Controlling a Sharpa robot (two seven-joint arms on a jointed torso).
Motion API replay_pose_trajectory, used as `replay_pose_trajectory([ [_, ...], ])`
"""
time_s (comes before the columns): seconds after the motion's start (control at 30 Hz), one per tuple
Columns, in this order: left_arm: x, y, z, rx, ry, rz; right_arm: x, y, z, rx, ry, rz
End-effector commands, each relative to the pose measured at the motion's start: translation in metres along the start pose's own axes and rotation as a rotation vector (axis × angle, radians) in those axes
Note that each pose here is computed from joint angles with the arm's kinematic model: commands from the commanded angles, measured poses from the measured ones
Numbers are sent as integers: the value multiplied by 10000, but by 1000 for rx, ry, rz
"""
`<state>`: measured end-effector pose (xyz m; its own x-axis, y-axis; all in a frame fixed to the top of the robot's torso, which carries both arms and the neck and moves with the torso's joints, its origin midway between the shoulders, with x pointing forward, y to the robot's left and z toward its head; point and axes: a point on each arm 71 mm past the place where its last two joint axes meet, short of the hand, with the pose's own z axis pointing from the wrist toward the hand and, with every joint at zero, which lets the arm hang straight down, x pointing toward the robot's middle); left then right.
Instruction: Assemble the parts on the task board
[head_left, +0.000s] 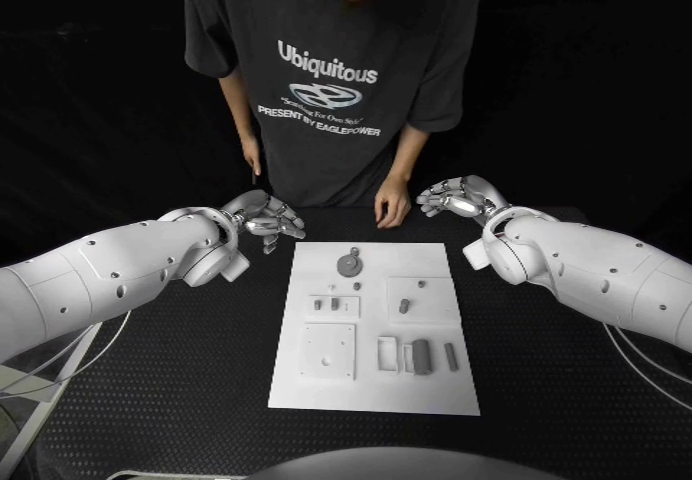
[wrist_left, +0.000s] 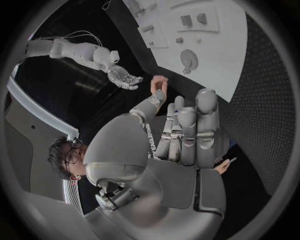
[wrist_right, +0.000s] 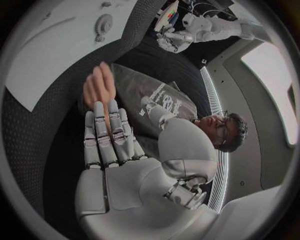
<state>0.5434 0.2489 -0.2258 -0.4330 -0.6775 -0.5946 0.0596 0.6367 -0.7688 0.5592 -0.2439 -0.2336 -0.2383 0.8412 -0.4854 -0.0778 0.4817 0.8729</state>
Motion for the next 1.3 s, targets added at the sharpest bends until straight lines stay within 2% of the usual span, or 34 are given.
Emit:
replay_pose_trajectory([
  [0.03,19,-20,7,10,9,3,5,9,0,-10,4,-4],
  [0.17,31,-40,9,24,9,39,0,7,-2,-10,2,-5],
  [0.23,49,-71,16,47,10,95,0,7,-2,-10,2,-5],
  [0.53,130,-177,49,109,16,209,2,8,-2,-10,3,-5],
  [0.7,204,-244,74,141,36,294,4,10,-3,-10,4,-4],
  [0.83,271,-320,103,176,32,398,10,14,-4,-11,5,-3],
  [1.1,508,-475,148,230,32,577,9,15,-6,-11,5,-3],
  [1.17,559,-502,166,235,34,598,14,19,-6,-12,7,-2],
  [1.3,728,-562,233,251,63,633,22,27,-4,-14,7,-1],
])
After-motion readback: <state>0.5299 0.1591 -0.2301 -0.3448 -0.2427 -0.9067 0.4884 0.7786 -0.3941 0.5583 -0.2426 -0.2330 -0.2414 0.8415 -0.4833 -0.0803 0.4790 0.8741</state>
